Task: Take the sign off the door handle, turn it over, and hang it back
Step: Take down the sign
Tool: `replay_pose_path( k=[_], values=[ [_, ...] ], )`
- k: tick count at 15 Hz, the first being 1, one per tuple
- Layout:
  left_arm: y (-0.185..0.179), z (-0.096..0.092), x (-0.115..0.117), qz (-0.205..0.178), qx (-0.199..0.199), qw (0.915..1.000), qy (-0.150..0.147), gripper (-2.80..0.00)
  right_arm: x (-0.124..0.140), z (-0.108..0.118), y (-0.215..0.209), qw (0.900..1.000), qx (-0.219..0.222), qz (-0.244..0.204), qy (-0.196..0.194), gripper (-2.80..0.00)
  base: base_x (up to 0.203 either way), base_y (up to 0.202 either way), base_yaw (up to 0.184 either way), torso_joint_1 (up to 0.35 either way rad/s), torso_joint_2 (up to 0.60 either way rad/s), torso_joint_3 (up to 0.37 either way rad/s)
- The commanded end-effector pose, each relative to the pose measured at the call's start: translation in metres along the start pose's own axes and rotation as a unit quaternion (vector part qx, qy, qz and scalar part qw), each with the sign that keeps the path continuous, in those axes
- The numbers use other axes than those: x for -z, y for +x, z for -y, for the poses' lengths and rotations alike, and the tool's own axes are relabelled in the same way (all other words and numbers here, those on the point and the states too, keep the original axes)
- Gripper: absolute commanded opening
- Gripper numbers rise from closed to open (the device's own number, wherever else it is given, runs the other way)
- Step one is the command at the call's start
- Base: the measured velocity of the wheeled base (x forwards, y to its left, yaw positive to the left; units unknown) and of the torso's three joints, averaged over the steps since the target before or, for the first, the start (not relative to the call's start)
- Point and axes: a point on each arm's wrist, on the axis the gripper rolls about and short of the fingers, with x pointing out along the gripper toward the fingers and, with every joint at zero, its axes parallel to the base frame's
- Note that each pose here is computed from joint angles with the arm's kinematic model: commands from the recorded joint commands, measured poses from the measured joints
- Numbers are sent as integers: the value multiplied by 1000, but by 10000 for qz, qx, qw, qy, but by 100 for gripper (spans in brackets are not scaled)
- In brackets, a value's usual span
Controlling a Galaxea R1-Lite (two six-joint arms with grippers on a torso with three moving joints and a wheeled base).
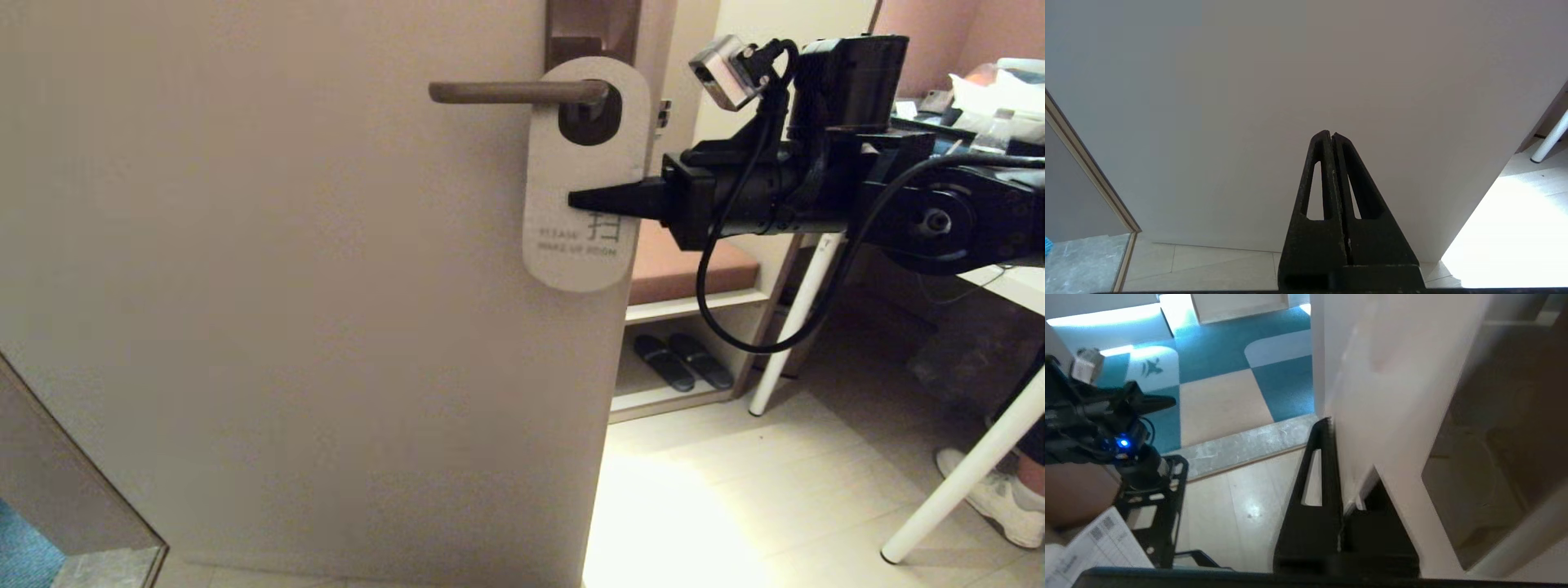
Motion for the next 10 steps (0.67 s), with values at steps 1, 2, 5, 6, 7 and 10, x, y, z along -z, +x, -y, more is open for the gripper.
replay_pose_path(
  k=[1,2,5,6,7,10],
  values=[
    [0,0,0,5,-1,10000,-5,-280,-1,-2,-1,10000,-33,6,-15,-280,0,0,0,0,0,0],
    [0,0,0,5,-1,10000,-6,-280,0,-2,-2,10000,-18,0,-10,-280,0,0,0,0,0,0],
    [0,0,0,5,-1,10000,-6,-280,0,-2,-2,9998,184,-12,-5,-280,0,0,0,0,0,0],
    [0,0,0,5,-1,10000,-6,-280,0,-2,-2,9996,281,-16,-3,-280,0,0,0,0,0,0],
    [0,0,0,5,-1,10000,-6,-280,0,-2,-2,9993,382,-19,-9,-280,0,0,0,0,0,0],
    [0,0,0,5,-1,10000,-4,-280,-4,-5,-4,9982,595,8,-65,-280,0,0,0,0,0,0]
  ],
)
